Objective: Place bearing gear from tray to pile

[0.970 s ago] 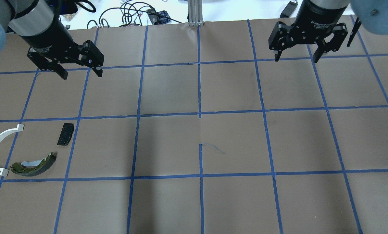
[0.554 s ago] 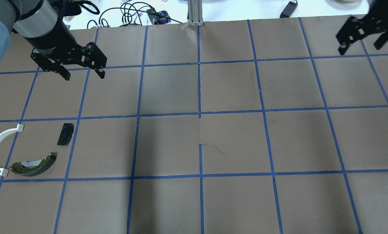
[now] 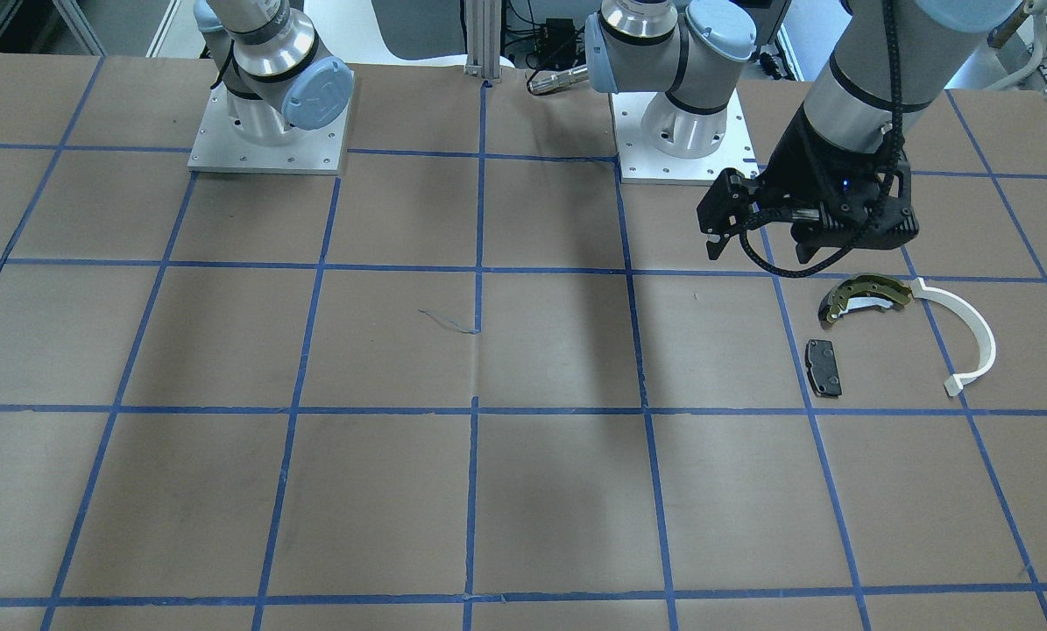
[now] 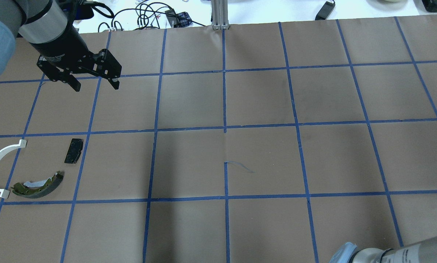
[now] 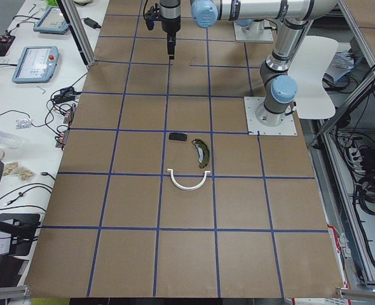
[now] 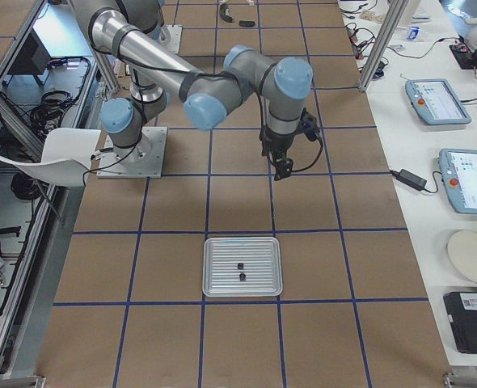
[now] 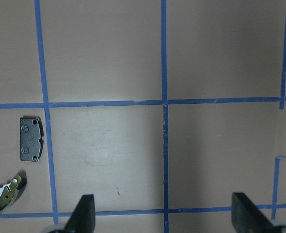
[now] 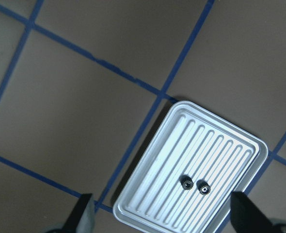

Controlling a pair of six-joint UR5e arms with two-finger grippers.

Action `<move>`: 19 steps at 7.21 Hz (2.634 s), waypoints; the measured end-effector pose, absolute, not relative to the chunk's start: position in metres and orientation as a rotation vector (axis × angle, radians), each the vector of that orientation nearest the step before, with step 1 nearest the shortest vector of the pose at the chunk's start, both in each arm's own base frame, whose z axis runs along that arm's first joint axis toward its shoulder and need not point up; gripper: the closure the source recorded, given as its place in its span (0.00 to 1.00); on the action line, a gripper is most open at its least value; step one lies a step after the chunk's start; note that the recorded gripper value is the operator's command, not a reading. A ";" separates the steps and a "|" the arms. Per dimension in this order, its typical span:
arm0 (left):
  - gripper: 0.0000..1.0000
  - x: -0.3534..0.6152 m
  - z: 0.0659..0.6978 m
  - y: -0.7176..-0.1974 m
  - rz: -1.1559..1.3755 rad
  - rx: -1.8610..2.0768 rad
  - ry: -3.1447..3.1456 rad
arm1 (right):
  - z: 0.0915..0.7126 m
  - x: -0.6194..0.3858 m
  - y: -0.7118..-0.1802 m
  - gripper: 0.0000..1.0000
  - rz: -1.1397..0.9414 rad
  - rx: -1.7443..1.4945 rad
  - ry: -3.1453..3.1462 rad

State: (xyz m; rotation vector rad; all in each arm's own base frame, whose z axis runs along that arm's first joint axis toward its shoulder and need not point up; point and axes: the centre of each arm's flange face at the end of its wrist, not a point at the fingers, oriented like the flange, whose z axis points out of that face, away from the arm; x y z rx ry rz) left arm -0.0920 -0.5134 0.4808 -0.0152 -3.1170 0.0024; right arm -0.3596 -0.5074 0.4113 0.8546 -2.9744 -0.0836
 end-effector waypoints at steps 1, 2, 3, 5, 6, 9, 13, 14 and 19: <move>0.00 -0.092 0.480 -0.513 -0.001 -0.015 -3.118 | 0.385 -0.401 -0.494 0.00 -0.094 1.046 -2.929; 0.00 -0.091 0.479 -0.513 -0.007 -0.016 -3.124 | 0.355 -0.431 -0.489 0.00 -0.097 1.221 -2.867; 0.00 -0.090 0.477 -0.512 -0.016 -0.017 -3.142 | 0.322 -0.453 -0.486 0.00 -0.096 1.342 -2.820; 0.00 -0.087 0.466 -0.505 -0.037 -0.012 -3.173 | 0.262 -0.469 -0.474 0.05 -0.071 1.482 -2.770; 0.00 -0.088 0.466 -0.499 -0.030 -0.012 -3.171 | 0.235 -0.462 -0.467 0.09 -0.047 1.551 -2.709; 0.00 -0.094 0.482 -0.485 0.021 -0.008 -3.160 | 0.197 -0.450 -0.446 0.15 -0.005 1.645 -2.579; 0.00 -0.100 0.474 -0.464 -0.005 -0.018 -3.123 | 0.188 -0.465 -0.429 0.22 0.012 1.552 -2.643; 0.00 -0.100 0.472 -0.460 -0.009 -0.022 -3.122 | 0.184 -0.466 -0.427 0.39 0.012 1.548 -2.653; 0.00 -0.102 0.472 -0.454 -0.003 -0.036 -3.119 | 0.182 -0.468 -0.426 0.65 0.013 1.546 -2.656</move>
